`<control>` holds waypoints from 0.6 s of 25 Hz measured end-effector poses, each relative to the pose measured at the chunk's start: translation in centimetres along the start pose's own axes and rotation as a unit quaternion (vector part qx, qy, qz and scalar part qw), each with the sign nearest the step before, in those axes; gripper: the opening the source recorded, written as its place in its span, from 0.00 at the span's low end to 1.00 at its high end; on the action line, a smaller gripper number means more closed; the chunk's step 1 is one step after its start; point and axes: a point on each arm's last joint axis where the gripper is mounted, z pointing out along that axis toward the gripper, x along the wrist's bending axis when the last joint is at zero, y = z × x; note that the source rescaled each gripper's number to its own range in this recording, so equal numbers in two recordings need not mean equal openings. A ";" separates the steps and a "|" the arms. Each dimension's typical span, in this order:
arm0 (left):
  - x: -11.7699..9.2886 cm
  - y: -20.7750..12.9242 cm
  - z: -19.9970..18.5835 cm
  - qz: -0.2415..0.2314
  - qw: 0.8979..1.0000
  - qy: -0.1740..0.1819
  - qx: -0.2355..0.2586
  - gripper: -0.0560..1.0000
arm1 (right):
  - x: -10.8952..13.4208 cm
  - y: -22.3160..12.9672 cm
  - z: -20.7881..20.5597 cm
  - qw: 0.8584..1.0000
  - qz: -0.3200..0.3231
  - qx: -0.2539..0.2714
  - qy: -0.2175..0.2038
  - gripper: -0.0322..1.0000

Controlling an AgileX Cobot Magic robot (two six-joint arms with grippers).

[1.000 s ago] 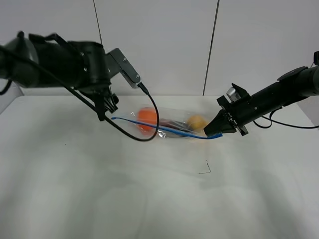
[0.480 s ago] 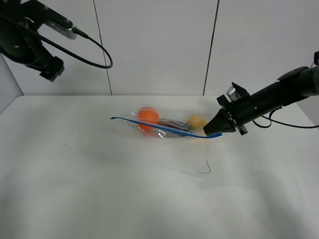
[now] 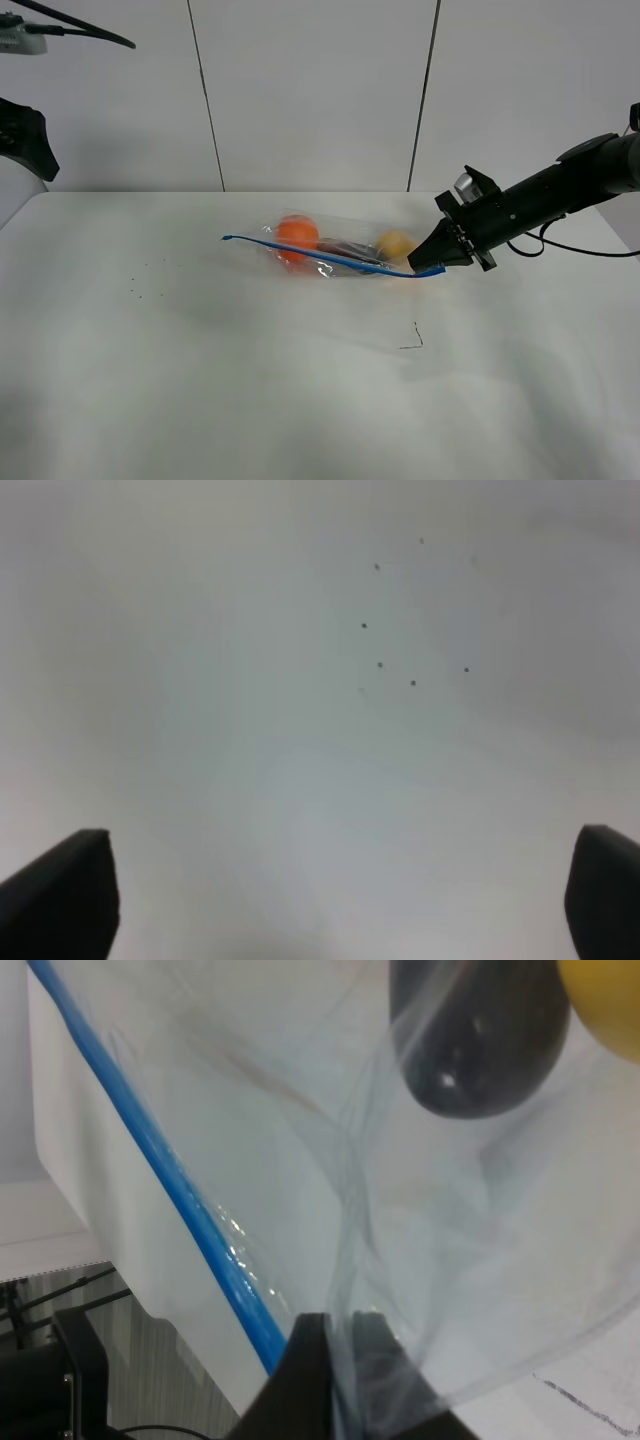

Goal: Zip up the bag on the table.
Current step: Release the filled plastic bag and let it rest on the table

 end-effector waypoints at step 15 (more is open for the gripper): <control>-1.3 -5.2 -8.8 -0.007 0.991 0.008 -0.132 1.00 | 0.0 0.0 0.0 1.000 -0.006 0.000 0.000 0.03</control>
